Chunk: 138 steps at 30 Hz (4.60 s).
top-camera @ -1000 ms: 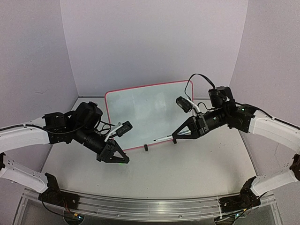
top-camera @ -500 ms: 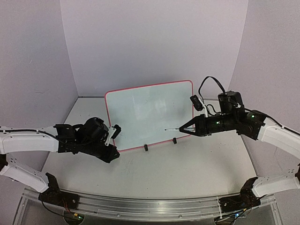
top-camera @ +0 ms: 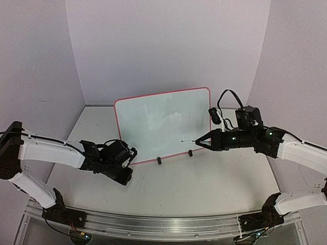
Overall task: Write a sentence on the whiteboard
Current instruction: Place the pen cap at the center of the board, then hold the whiteboard at the center of the board, then write a sentence on the whiteboard.
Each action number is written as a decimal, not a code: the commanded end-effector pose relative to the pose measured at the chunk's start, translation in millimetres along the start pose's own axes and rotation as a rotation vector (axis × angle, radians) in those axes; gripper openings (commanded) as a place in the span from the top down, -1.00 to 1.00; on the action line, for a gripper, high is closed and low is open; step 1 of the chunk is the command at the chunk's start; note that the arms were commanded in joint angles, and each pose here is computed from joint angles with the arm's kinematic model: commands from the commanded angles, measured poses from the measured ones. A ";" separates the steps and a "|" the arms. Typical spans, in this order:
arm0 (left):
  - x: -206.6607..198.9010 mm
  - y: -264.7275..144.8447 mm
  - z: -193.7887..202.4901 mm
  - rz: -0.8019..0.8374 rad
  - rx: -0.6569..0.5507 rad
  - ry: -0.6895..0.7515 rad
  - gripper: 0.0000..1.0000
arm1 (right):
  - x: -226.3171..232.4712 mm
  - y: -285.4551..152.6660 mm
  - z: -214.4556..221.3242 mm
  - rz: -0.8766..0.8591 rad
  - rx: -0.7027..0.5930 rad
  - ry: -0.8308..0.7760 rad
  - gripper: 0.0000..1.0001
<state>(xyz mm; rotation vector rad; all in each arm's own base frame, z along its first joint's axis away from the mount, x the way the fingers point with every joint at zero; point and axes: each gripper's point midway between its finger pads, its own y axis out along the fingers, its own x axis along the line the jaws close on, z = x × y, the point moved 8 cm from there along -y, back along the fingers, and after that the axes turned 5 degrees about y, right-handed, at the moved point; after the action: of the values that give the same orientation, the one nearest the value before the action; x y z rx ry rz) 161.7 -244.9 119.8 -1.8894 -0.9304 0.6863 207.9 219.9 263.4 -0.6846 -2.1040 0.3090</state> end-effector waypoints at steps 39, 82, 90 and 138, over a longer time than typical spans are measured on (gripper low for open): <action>-7.8 -21.0 -10.5 0.081 -0.069 -0.055 -0.34 | 5.7 4.8 9.8 0.024 -0.050 -0.046 1.00; 147.8 -177.6 -153.0 0.391 -0.526 0.043 -0.38 | 71.6 61.6 -52.2 -0.433 -0.002 -0.221 1.00; 156.0 -167.2 -170.0 0.361 -0.546 0.117 -0.20 | 77.0 101.1 -82.3 -0.439 -0.014 -0.248 1.00; 151.1 -157.3 -174.6 0.453 -0.577 0.259 1.00 | 89.3 171.5 -121.2 -0.401 -0.127 -0.293 1.00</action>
<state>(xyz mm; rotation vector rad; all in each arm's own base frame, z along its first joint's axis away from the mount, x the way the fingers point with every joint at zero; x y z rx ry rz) 332.7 -153.8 310.7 -2.6322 -0.5743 0.5155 324.5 401.7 293.0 -0.2886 -2.4322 0.1490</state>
